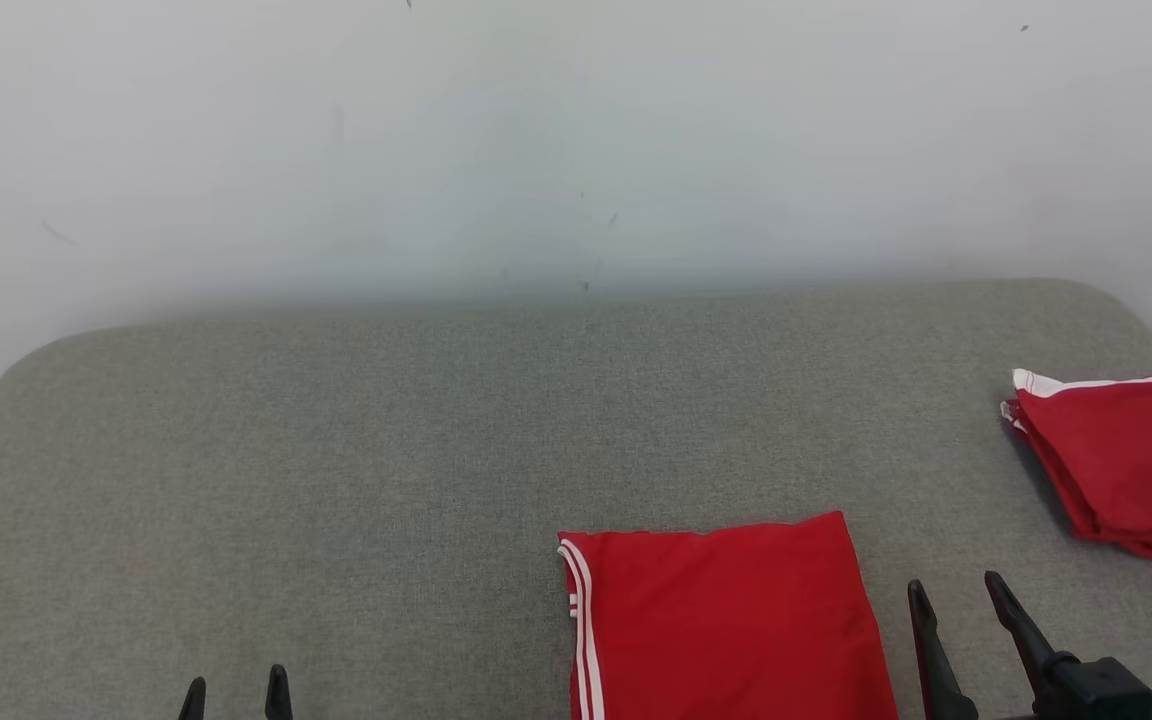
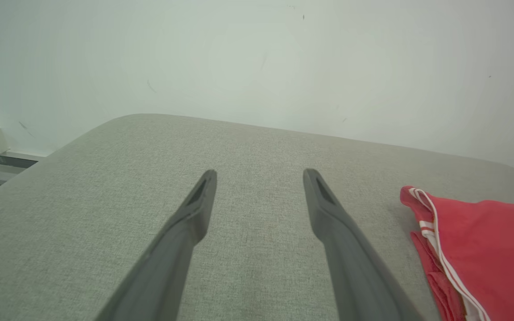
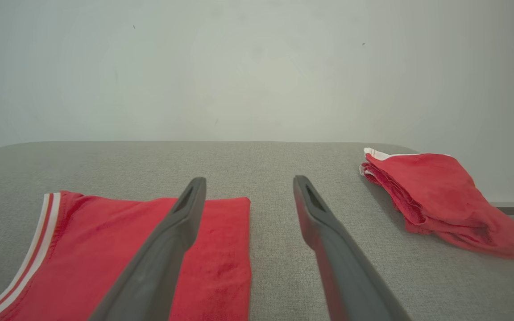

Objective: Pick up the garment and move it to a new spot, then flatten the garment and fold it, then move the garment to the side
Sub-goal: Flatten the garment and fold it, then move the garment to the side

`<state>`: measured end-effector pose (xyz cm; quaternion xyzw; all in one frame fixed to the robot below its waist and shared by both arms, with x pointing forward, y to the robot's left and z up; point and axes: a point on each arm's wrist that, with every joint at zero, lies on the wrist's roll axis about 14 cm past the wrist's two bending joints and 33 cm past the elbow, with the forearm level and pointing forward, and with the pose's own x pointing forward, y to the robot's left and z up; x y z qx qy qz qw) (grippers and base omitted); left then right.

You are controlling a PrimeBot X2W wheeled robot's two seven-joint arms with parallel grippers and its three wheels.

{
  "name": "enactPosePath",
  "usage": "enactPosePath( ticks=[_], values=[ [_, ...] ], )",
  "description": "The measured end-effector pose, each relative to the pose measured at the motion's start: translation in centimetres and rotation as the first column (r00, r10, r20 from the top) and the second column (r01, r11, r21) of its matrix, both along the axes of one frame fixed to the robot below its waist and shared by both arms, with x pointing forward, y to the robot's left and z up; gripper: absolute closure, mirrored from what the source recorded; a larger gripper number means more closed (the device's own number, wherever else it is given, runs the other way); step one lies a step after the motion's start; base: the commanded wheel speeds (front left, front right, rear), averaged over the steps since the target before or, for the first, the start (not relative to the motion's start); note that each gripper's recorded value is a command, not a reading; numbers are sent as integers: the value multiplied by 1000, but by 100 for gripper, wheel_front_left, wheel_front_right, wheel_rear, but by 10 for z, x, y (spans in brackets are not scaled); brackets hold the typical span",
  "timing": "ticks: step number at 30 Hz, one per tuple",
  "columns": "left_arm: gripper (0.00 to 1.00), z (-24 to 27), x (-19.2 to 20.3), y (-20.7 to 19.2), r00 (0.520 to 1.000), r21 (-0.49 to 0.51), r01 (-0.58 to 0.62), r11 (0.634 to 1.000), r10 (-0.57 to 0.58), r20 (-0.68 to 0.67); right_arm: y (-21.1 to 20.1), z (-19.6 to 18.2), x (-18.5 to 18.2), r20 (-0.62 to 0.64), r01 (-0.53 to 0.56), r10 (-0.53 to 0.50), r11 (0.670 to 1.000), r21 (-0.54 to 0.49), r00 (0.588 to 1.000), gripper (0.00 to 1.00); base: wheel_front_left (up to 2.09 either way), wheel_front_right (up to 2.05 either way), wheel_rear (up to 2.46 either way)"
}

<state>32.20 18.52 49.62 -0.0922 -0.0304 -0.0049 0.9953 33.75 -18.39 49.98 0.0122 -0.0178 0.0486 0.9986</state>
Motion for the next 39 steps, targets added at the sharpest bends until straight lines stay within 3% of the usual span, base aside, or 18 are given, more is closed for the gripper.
enactPosePath(
  ticks=[24, 28, 33, 39],
  values=[
    [0, -14, -4, 9, 999, 40, -11, 999, 13, -42, -13, -21, 0, -60, 28, -29, 999, -14, 998, 0, 0, 0, 0],
    [0, -14, -3, 8, 999, 39, -10, 999, 11, -45, -13, -28, 2, -123, 33, -35, 999, -20, 992, 0, 0, 0, 0],
    [0, -16, -3, 7, 999, 37, -6, 999, 8, -50, -11, -61, -4, -352, 31, -35, 999, -16, 935, 0, 0, 0, 0],
    [0, -17, -3, 5, 998, 32, -8, 999, 10, -55, -1, -66, -3, -514, -21, 7, 1000, -20, 858, 0, 0, 0, 0]
  ],
)
